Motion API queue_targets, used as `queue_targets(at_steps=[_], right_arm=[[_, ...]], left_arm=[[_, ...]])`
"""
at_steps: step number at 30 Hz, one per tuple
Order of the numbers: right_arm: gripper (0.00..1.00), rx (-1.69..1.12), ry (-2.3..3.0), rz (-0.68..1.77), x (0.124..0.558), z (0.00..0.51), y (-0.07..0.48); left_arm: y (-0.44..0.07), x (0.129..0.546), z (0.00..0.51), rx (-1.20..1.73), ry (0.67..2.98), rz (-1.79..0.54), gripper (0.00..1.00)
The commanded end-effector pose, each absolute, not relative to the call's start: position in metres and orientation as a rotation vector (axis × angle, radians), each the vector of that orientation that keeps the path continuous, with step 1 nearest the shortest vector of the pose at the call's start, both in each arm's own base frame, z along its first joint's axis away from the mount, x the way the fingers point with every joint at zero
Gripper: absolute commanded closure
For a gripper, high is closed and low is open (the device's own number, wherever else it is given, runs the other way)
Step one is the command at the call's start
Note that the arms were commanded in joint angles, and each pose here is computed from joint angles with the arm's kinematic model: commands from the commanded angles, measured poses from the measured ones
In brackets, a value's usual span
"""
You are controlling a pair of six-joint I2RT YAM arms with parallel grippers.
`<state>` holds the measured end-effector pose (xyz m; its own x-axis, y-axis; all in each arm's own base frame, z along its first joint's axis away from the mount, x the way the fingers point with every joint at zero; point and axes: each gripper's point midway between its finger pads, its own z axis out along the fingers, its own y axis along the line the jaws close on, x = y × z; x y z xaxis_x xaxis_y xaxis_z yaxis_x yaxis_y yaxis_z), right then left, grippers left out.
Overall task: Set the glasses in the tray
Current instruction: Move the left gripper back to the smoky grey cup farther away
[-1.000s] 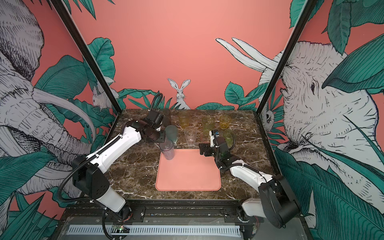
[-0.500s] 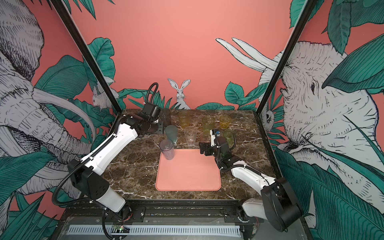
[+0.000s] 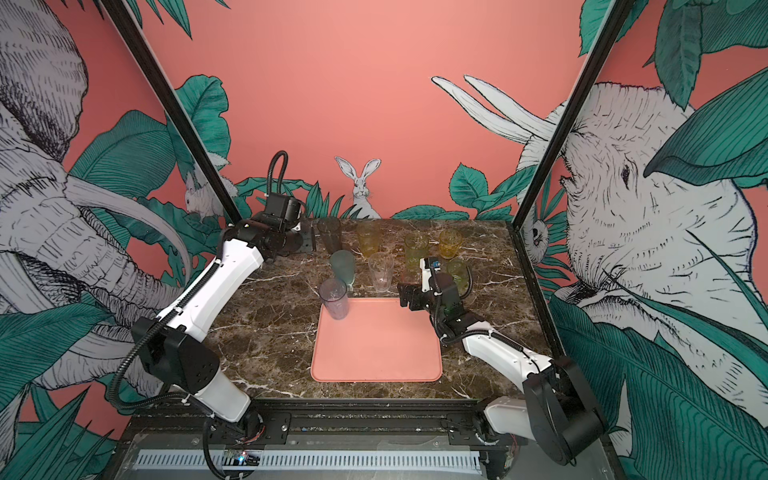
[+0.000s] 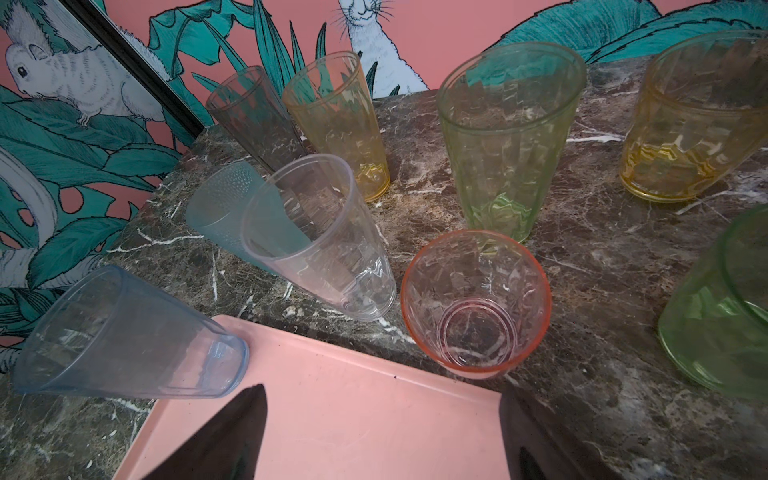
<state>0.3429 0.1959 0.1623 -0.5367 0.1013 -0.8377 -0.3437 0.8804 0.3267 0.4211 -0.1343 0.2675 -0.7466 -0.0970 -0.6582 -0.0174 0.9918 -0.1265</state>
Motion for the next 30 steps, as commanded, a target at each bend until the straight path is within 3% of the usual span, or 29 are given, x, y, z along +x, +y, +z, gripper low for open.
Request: queue_targets(at_steps=[1, 9, 30], right_arm=[[0.11, -0.184, 2.01, 0.574, 0.346, 0.176, 0.196], [0.1, -0.193, 2.015, 0.552, 0.346, 0.176, 0.195], [0.1, -0.193, 2.039, 0.546, 0.348, 0.17, 0.196]], left_arm=[[-0.133, 0.438, 0.283, -0.12, 2.352, -0.187, 0.38], [-0.127, 0.469, 0.283, -0.136, 2.334, -0.155, 0.37], [-0.133, 0.52, 0.276, -0.146, 2.277, -0.1, 0.23]])
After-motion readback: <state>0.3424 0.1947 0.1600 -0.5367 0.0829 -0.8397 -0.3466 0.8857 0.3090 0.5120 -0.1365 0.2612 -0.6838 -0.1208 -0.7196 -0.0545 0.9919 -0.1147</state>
